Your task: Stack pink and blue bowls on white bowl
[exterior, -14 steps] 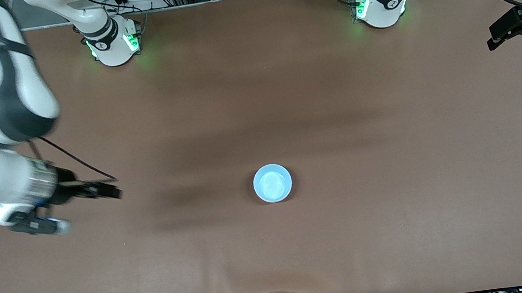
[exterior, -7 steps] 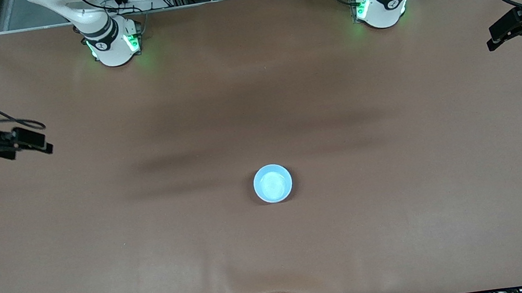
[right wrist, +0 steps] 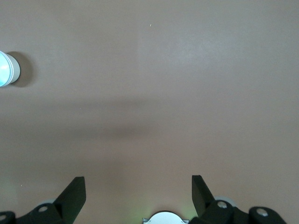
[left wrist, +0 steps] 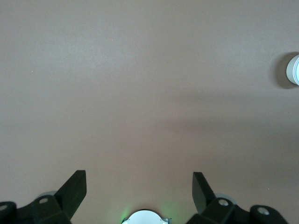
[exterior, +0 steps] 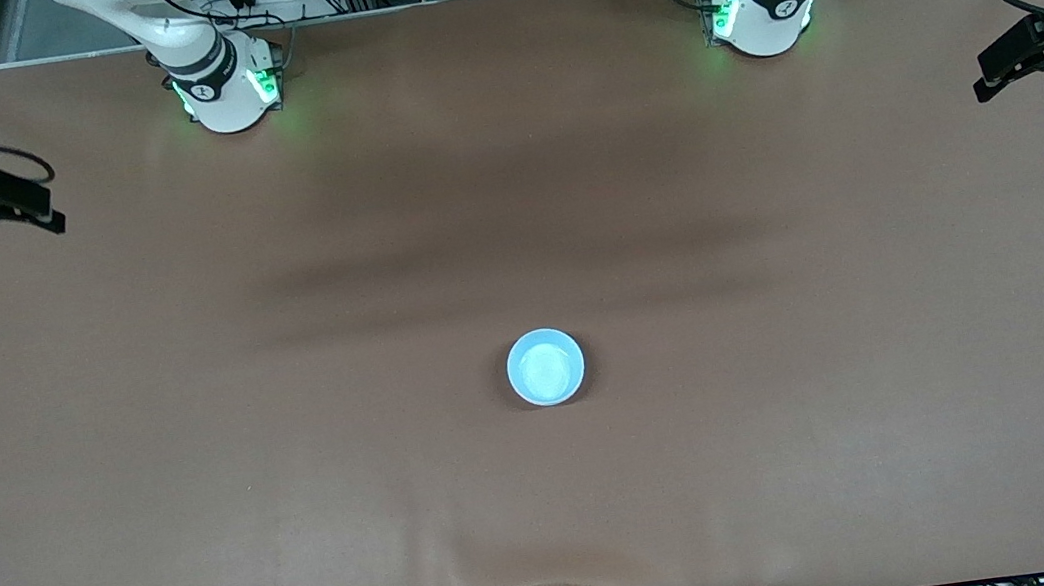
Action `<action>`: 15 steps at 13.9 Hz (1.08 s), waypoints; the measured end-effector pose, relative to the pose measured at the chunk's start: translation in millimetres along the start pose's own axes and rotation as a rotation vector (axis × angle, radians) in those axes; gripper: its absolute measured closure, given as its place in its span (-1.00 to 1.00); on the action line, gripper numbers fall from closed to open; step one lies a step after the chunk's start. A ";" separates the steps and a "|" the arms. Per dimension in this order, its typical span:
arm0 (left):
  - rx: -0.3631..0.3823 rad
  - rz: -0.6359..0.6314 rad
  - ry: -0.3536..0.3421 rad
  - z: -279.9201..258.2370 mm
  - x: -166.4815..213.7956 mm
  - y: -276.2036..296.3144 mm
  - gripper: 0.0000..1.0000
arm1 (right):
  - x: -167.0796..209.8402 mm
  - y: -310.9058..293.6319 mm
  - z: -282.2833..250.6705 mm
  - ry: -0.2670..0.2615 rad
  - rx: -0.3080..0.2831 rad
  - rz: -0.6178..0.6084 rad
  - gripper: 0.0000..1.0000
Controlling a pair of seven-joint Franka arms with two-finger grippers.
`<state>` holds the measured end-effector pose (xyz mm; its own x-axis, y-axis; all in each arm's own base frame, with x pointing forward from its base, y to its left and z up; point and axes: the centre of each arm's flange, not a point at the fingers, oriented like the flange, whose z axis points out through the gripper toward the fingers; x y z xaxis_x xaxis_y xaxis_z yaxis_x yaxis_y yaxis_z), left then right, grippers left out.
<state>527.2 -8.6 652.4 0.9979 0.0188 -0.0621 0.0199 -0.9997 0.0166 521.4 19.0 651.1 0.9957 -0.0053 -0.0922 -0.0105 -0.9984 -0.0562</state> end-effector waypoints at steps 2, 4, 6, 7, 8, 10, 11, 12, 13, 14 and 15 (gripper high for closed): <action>0.000 0.000 0.000 0.0 0.0 0.1 -1.00 | -1.6 -0.4 -1.5 0.001 -0.004 -0.001 -1.00; 0.000 0.001 0.000 0.0 0.0 0.5 -1.00 | -1.4 -0.4 -0.9 0.000 -0.004 -0.001 -1.00; 0.000 0.002 0.000 0.0 0.0 0.9 -1.00 | -1.2 -0.4 -0.7 0.000 -0.005 -0.001 -1.00; 0.000 0.002 0.000 0.0 0.0 0.9 -1.00 | -1.0 -0.4 -0.7 0.000 -0.005 -0.001 -1.00; 0.000 0.002 0.000 0.0 0.0 0.9 -1.00 | -1.0 -0.4 -0.9 0.001 -0.005 -0.001 -1.00; 0.000 0.002 0.000 0.1 0.0 1.1 -1.00 | -1.1 -0.4 -2.0 0.004 -0.005 -0.001 -1.00; 0.000 0.002 0.000 0.1 0.0 1.0 -1.00 | -1.2 -0.3 -2.4 0.005 -0.005 -0.001 -1.00; 0.000 0.002 0.000 0.1 0.0 1.0 -1.00 | -1.2 -0.2 -2.6 0.005 -0.005 -0.002 -1.00; 0.000 0.002 0.000 0.1 0.0 1.0 -1.00 | -1.6 -0.6 -2.7 0.004 -0.006 -0.003 -1.00; 0.000 0.002 0.000 0.1 0.0 1.0 -1.00 | -1.8 -1.1 -2.7 0.002 -0.006 -0.005 -1.00; 0.000 0.002 0.000 0.2 0.1 1.0 -1.00 | -1.9 -1.3 -2.9 0.003 -0.006 -0.005 -1.00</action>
